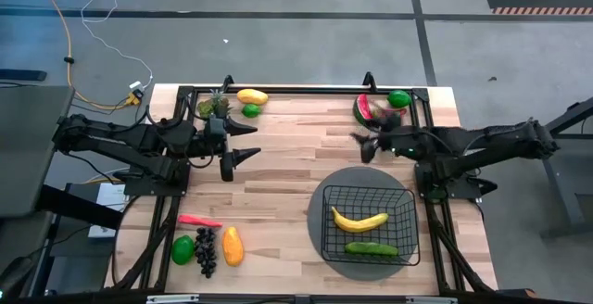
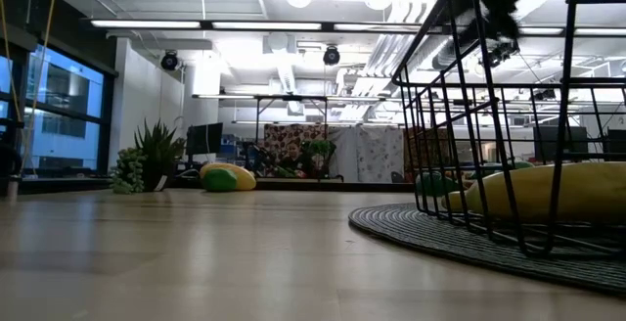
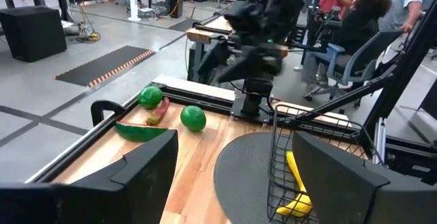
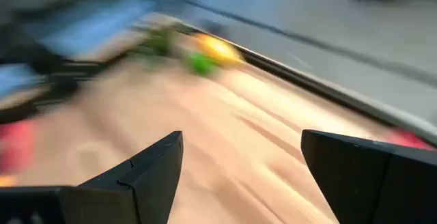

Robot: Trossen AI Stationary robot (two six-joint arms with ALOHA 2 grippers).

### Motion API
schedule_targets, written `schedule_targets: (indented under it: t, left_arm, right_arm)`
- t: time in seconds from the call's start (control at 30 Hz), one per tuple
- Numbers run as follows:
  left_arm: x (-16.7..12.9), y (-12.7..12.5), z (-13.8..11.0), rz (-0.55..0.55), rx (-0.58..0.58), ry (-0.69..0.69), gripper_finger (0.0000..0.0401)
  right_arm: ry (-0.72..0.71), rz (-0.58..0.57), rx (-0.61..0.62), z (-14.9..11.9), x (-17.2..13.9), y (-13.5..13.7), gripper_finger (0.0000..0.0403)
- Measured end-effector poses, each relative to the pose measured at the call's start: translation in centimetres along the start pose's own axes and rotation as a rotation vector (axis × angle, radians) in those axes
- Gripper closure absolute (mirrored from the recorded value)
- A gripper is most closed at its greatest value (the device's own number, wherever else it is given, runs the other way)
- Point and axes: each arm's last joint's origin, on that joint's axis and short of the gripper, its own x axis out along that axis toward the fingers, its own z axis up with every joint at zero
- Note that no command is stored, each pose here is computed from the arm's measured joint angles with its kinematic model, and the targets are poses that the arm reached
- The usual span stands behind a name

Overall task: Build produce basket
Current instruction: Put the green lime into the black basket

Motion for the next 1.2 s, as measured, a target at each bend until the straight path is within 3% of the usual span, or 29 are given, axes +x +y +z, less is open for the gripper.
schedule_targets:
  t: [0.07, 0.17, 0.5, 0.7, 0.93, 1.2]
  left_arm:
    - [0.0, 0.0, 0.0, 0.0, 0.0, 0.0, 0.0123]
    - [0.0, 0.0, 0.0, 0.0, 0.0, 0.0, 0.0123]
    - [0.0, 0.0, 0.0, -0.003, 0.0, 0.002, 0.0123]
    - [0.0, 0.0, 0.0, -0.003, 0.001, 0.001, 0.0123]
    - [0.0, 0.0, 0.0, -0.003, 0.034, 0.001, 0.0123]
    - [0.0, 0.0, 0.0, -0.004, 0.034, 0.001, 0.0123]
  right_arm:
    - [0.08, -0.165, 0.067, -0.2, -0.3, -1.4, 0.0123]
    - [0.155, -0.304, 0.111, -0.7, -0.5, -2.8, 0.0123]
    - [0.222, -0.402, 0.39, -5.1, 1.4, -4.4, 0.0123]
    - [0.262, -0.41, 0.317, -5.8, 1.5, -4.8, 0.0123]
    - [0.245, -0.463, 0.347, -5.5, 1.9, -5.4, 0.0123]
    - [0.291, -0.435, 0.294, -5.6, 2.0, -5.4, 0.0123]
